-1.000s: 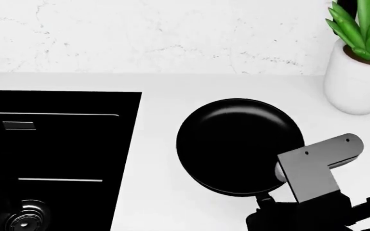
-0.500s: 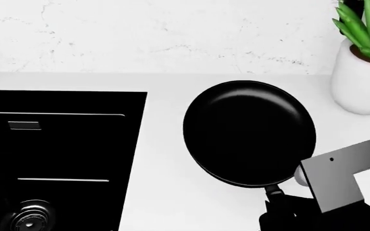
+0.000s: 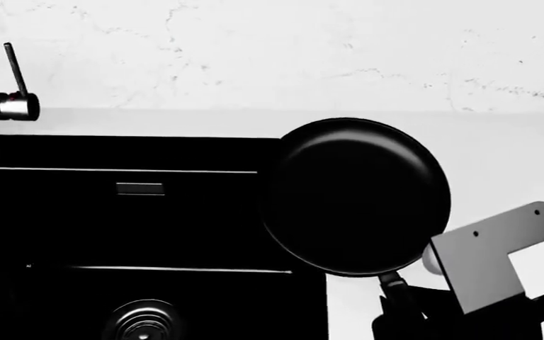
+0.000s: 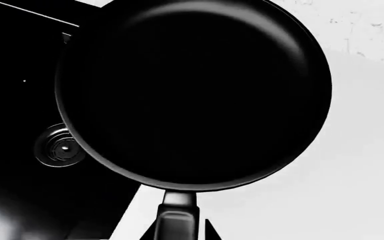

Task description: Pick the pan and sponge and place them into the sink. Then turn on the water.

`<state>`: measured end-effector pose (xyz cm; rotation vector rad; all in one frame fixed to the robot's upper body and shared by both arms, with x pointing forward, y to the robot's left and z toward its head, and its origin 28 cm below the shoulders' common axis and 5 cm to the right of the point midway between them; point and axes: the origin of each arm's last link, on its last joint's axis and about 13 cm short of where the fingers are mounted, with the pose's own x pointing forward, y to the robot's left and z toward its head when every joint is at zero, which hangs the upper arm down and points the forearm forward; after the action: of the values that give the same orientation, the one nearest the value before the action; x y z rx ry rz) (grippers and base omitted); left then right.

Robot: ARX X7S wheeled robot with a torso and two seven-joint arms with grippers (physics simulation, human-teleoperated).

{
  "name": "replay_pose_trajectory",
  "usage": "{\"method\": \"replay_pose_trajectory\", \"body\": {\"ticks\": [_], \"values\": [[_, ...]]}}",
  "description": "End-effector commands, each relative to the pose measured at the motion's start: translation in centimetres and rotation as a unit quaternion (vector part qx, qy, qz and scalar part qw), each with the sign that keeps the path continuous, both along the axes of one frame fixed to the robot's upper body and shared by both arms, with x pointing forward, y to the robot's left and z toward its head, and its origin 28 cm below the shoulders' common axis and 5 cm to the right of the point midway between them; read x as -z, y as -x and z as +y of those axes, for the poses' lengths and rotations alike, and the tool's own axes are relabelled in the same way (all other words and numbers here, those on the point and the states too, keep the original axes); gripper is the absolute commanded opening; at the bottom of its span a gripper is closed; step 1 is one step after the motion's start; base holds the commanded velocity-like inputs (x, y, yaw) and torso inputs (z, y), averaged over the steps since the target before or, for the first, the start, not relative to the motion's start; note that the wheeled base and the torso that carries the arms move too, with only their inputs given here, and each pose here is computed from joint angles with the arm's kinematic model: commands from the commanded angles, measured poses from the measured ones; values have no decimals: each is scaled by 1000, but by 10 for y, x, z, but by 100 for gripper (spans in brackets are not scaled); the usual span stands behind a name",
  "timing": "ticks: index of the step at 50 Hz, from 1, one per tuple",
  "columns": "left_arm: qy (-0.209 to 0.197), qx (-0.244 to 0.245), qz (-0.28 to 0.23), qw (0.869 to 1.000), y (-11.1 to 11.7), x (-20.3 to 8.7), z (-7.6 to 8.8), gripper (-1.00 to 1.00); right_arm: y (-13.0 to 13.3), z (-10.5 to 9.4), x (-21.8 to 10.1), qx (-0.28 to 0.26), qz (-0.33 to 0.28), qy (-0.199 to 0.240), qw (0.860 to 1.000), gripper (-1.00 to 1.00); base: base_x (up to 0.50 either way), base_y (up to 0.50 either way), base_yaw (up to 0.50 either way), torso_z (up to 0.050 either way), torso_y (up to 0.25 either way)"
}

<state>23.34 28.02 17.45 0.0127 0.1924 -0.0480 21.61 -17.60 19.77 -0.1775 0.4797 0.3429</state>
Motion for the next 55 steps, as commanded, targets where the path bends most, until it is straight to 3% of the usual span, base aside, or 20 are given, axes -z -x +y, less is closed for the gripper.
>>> {"method": "replay_pose_trajectory", "body": {"ticks": [1,5,13,22,47,55], "values": [[1,-1,0,1000,1,1,1,100,-3,-3,-5,14,-27,3,1000,-100,23,500,0,0,0],[0,0,0,1000,0,1,-3,100,-3,-3,-7,13,-29,4,1000,-100,27,500,0,0,3],[0,-1,2,1000,4,1,8,100,-4,-3,-3,11,-28,2,1000,-100,29,500,0,1,1],[1,-2,2,1000,5,3,8,100,-4,-3,-4,12,-30,3,999,-100,109,500,0,0,1],[2,-1,2,1000,-1,3,-3,100,-1,-3,-1,11,-27,0,1000,-100,95,500,0,0,2],[2,-1,0,1000,3,1,5,100,-1,-3,0,10,-27,0,1000,-100,0,500,0,1,1]]}}
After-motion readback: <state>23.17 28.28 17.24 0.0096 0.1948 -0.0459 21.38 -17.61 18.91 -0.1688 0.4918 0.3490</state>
